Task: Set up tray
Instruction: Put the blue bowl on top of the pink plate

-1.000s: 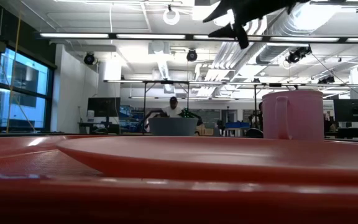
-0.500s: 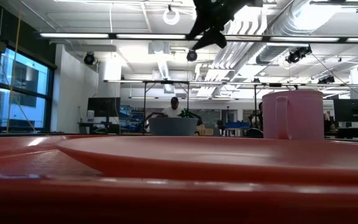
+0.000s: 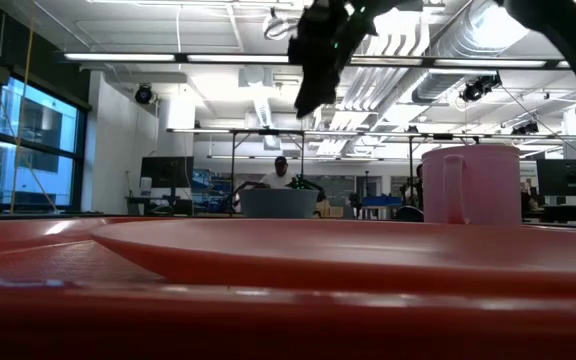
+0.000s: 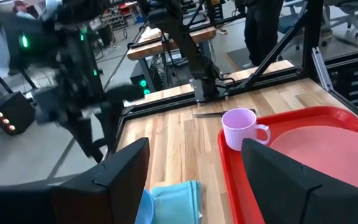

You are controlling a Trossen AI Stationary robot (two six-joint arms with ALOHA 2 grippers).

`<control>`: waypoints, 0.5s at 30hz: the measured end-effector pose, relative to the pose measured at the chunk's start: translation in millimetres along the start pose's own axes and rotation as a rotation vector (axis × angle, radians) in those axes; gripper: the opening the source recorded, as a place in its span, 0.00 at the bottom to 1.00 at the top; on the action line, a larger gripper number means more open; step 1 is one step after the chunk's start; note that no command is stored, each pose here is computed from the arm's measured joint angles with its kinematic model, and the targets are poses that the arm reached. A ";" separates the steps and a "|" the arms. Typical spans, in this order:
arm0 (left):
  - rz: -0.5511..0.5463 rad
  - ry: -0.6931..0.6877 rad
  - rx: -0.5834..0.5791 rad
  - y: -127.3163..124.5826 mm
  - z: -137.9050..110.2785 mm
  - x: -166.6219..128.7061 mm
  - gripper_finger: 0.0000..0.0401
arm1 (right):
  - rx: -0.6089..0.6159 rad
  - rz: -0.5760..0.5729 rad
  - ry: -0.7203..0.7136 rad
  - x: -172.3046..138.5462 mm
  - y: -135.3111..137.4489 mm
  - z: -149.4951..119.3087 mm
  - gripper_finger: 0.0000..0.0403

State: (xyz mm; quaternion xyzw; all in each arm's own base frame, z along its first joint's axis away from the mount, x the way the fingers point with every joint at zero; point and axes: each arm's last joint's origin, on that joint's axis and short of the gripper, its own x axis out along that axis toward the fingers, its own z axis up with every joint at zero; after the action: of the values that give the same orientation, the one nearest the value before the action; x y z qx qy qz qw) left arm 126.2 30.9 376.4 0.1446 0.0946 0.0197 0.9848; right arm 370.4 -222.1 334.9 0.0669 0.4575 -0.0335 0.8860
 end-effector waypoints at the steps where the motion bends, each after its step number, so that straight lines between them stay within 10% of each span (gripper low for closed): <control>1: -0.001 0.001 -0.004 -0.1 -0.1 0.0 0.72 | -0.003 0.010 0.023 7.8 -2.0 -1.9 0.48; 15: -0.001 0.009 -0.034 -0.2 -0.8 0.0 0.72 | 0.011 0.157 0.214 91.6 1.2 -18.5 0.59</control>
State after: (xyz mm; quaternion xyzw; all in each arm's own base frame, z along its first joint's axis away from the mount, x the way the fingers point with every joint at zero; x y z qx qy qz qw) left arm 126.1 30.9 375.5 0.1276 0.0986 0.0215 0.9867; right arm 408.7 -218.0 249.8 0.1104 0.5428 0.0409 0.8316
